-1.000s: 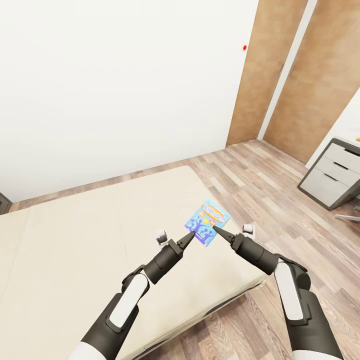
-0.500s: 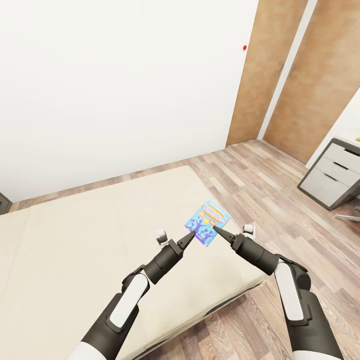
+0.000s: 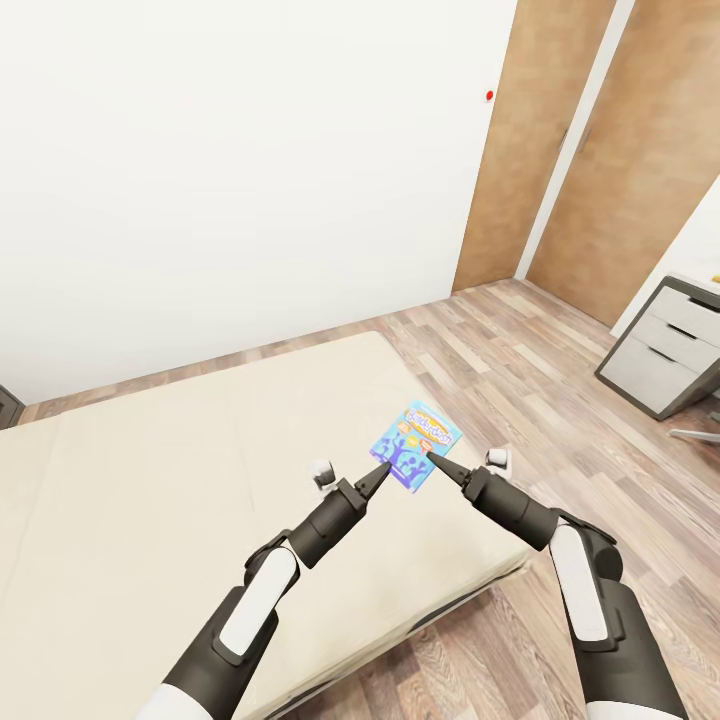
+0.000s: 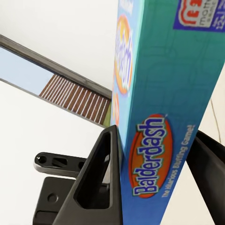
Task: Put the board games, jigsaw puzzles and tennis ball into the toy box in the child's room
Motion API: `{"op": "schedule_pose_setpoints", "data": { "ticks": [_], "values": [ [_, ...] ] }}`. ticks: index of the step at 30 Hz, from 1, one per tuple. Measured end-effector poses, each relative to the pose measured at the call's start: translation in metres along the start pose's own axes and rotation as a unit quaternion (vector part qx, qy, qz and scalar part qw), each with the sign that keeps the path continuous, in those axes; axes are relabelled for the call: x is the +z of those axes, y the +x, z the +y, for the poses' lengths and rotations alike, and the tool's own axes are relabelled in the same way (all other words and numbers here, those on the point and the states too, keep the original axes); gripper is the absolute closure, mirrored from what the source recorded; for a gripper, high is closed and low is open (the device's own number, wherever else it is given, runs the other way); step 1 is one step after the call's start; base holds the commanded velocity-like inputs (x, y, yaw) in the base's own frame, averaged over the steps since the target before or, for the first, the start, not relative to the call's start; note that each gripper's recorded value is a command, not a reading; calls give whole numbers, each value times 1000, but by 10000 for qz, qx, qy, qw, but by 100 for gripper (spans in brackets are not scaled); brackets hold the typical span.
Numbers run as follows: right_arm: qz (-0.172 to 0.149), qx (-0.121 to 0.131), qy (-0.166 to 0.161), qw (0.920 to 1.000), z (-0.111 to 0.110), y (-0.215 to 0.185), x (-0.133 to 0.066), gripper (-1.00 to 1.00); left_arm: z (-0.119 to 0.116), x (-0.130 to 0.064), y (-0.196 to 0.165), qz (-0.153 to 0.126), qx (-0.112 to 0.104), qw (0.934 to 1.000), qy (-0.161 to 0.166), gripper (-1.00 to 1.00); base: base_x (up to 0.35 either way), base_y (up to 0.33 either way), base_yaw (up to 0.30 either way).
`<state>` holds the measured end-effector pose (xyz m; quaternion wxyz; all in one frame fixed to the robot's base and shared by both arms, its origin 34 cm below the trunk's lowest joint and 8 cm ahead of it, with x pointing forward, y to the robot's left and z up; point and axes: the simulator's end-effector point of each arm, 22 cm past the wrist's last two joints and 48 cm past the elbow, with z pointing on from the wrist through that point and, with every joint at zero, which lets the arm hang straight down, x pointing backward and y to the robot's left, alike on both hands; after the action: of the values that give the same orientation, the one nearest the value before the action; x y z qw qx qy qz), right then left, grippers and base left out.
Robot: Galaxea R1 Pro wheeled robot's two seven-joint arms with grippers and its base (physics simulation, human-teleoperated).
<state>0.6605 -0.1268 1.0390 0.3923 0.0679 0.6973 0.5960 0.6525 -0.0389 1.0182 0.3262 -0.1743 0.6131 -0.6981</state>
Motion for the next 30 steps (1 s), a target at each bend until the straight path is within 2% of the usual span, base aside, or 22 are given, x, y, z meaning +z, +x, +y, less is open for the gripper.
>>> {"op": "schedule_pose_setpoints", "data": {
  "ticks": [22, 30],
  "values": [
    [9, -1, 6, 10000, 0, 0, 0, 100, 0, 0, 0, -6, 0, 10000, -1, 100, 0, 0, 0],
    [15, -24, 42, 10000, -2, 0, -1, 100, 2, 0, 1, -2, -61, 10000, -52, 100, 0, 0, 0]
  ]
}}
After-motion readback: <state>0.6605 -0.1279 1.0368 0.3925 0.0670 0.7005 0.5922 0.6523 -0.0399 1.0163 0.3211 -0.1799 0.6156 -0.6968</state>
